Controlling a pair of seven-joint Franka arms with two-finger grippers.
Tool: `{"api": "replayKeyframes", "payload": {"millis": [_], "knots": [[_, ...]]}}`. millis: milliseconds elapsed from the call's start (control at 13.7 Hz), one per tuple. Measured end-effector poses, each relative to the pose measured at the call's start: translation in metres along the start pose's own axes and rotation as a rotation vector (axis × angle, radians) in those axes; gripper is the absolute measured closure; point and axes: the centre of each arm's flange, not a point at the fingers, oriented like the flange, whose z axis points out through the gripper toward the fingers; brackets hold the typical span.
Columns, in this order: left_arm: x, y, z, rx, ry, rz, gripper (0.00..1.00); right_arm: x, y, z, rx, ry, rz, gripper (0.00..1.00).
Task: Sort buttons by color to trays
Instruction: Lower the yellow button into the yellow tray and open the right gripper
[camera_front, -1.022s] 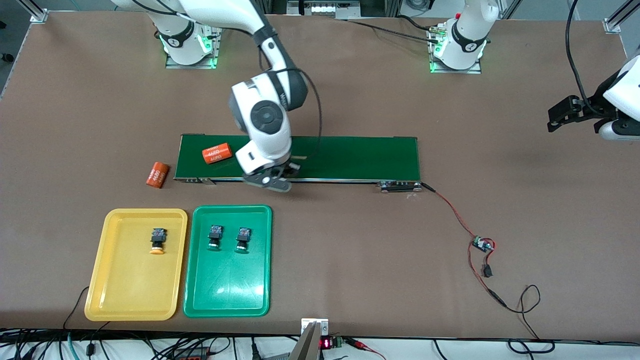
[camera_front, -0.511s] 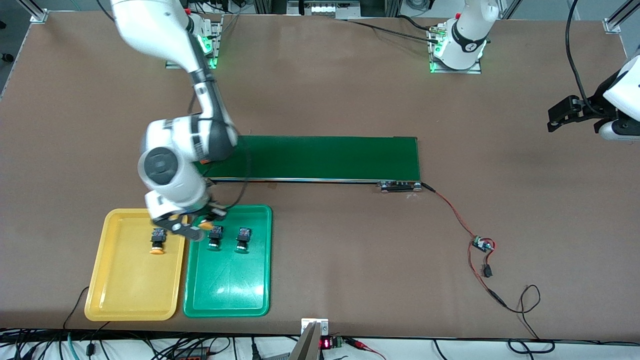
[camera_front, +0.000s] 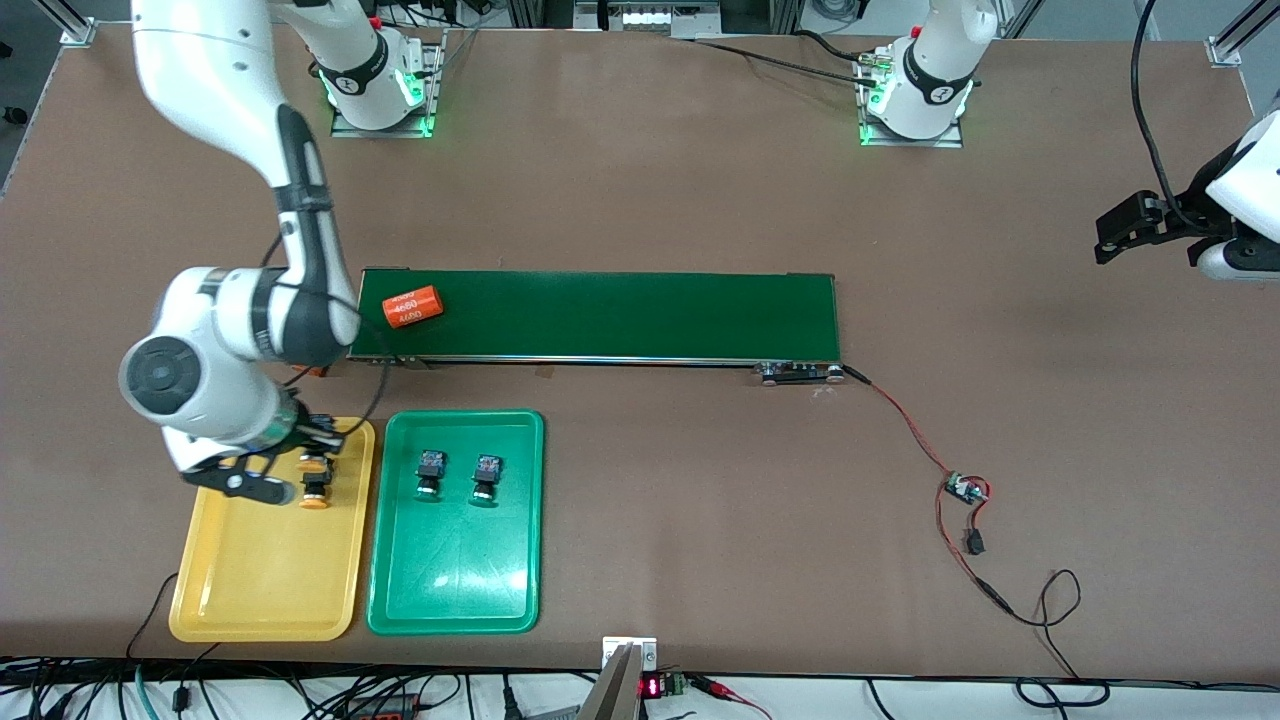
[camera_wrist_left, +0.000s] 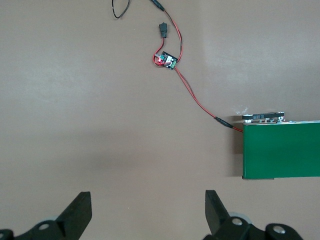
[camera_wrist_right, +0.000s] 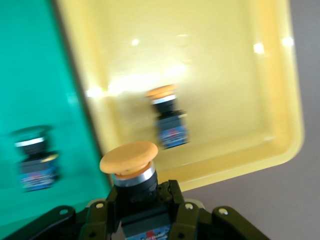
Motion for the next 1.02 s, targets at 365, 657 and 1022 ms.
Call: {"api": "replayKeyframes", "payload": {"millis": [365, 657, 1022], "knots": [[0.000, 0.000, 0.000, 0.000, 0.000, 0.000, 0.00, 0.030, 0.068, 0.055, -0.045, 0.072, -0.058, 0.60], [0.000, 0.000, 0.000, 0.000, 0.000, 0.000, 0.00, 0.035, 0.071, 0.087, -0.070, 0.112, -0.083, 0.60], [0.000, 0.000, 0.000, 0.000, 0.000, 0.000, 0.00, 0.039, 0.060, 0.105, -0.077, 0.179, -0.102, 0.50]]}}
